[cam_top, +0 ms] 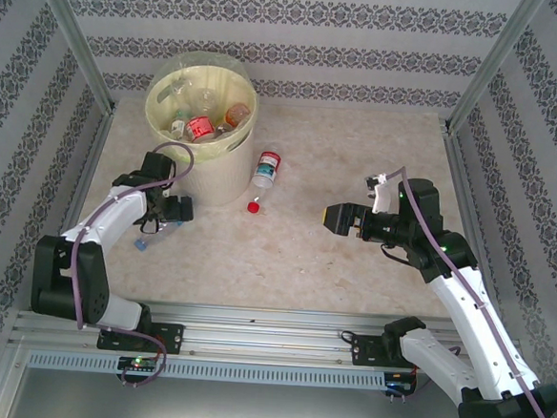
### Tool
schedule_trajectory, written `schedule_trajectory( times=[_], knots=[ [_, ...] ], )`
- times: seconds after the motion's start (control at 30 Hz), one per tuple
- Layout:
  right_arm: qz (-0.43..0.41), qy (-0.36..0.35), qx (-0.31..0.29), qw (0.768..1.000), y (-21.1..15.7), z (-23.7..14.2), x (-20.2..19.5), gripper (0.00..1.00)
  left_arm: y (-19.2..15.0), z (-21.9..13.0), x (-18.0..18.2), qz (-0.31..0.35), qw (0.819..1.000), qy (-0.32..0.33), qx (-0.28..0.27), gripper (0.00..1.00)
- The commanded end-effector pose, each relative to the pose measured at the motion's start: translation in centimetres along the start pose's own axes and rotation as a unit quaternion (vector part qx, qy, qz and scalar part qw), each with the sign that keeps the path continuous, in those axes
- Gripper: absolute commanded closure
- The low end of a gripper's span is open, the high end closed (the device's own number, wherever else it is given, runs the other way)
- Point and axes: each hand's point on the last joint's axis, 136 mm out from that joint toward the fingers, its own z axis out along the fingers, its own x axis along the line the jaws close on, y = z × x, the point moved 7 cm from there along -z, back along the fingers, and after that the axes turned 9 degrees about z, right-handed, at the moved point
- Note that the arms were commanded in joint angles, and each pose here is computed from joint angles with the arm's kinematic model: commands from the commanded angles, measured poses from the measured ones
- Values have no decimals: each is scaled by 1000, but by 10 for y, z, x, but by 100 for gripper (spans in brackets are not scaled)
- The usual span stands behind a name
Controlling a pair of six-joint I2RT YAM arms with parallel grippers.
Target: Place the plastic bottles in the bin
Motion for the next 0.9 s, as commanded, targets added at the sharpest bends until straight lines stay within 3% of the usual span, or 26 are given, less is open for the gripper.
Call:
schedule_trajectory(
  times=[0.0, 0.27, 0.47, 0.6, 0.7, 0.87],
  knots=[
    [-7, 8, 0, 1000, 0, 1, 0, 2, -2, 11, 4, -21, 1000, 2, 10, 1],
    [-5, 4, -2, 1000, -2, 1, -3, 2, -11, 22, 7, -48, 998, 18, 40, 4],
    [-2, 4, -3, 1000, -3, 0, -4, 2, -21, 25, 7, -80, 995, 17, 54, 16],
    [-2, 6, -3, 1000, -3, 0, -4, 2, -26, 26, 8, -96, 993, 22, 58, 20],
    [-1, 6, -2, 1000, -3, 1, -4, 2, -25, 28, 8, -107, 992, 26, 58, 19],
    [0, 5, -3, 1000, -3, 0, -4, 2, -23, 33, 8, -115, 991, 28, 61, 9]
  ],
)
